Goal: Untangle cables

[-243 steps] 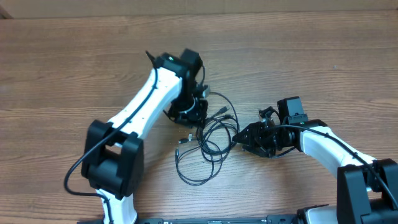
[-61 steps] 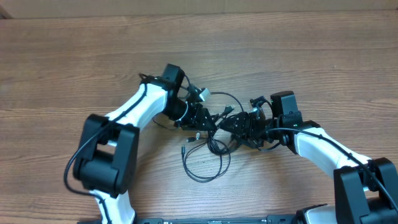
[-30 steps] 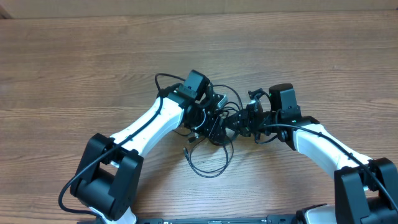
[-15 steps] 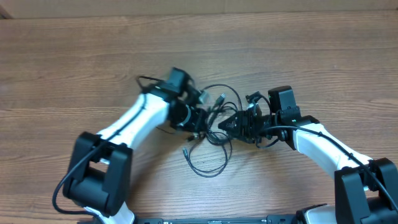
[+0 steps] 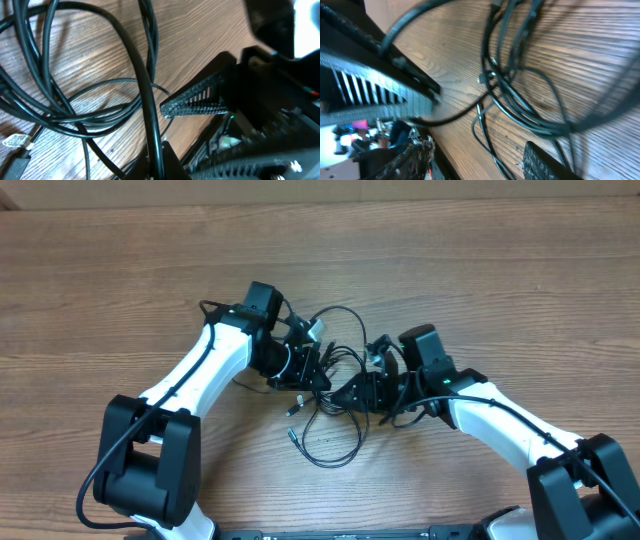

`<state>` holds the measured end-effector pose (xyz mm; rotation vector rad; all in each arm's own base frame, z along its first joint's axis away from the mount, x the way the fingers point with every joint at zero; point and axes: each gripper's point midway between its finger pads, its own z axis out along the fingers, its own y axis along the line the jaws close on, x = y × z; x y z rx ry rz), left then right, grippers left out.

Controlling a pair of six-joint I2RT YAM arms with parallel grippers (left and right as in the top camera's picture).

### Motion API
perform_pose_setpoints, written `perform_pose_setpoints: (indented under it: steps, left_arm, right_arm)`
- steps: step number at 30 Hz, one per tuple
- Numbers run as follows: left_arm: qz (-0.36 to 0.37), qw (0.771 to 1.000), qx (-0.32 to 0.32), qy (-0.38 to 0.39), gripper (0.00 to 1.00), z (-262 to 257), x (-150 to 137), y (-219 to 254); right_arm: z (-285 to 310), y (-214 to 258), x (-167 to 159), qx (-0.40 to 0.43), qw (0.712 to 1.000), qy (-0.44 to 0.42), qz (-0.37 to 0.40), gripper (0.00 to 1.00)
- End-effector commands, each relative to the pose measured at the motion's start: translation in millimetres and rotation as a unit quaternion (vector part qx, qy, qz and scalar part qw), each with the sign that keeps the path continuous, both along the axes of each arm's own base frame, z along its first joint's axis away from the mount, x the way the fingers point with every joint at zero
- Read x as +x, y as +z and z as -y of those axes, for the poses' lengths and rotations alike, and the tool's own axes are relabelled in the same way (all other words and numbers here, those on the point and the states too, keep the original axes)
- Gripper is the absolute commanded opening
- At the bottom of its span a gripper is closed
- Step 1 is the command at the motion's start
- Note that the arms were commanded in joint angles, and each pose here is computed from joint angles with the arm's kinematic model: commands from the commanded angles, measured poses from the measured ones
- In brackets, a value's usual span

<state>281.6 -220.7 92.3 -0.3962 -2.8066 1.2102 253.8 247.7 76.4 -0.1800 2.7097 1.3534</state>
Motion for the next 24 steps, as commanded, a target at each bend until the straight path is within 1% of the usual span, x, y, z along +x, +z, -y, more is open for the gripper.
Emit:
perform_pose_setpoints:
  steps: [1, 4, 8, 12, 16, 22, 24]
  left_arm:
    - [0.036, 0.999, 0.02, -0.012, 0.04, -7, 6, 3]
    - [0.036, 0.999, 0.021, -0.006, 0.04, -16, 9, 3]
    - [0.031, 0.999, 0.024, -0.007, 0.04, -24, 7, 1]
    - [0.023, 0.999, 0.039, -0.008, 0.04, -29, 2, -8]
    - [0.024, 0.999, 0.048, -0.001, 0.04, -35, 4, -10]
    - [0.005, 0.999, 0.053, 0.011, 0.04, -43, 5, -17]
    - [-0.002, 0.999, 0.053, 0.002, 0.04, -45, 2, -21]
  right_arm:
    - [-1, 0, 16, -0.04, 0.998, -0.015, 0.042, 0.58]
    - [4, -10, 21, -0.081, 0.995, -0.031, 0.057, 0.57]
    - [-3, -11, 23, -0.096, 0.991, -0.03, 0.083, 0.57]
    - [-18, -10, 26, -0.111, 0.985, -0.026, 0.128, 0.54]
    - [-25, -14, 29, -0.135, 0.977, -0.03, 0.16, 0.53]
    - [-46, -21, 42, -0.114, 0.974, -0.029, 0.195, 0.53]
    - [-50, -28, 46, -0.109, 0.974, -0.029, 0.198, 0.52]
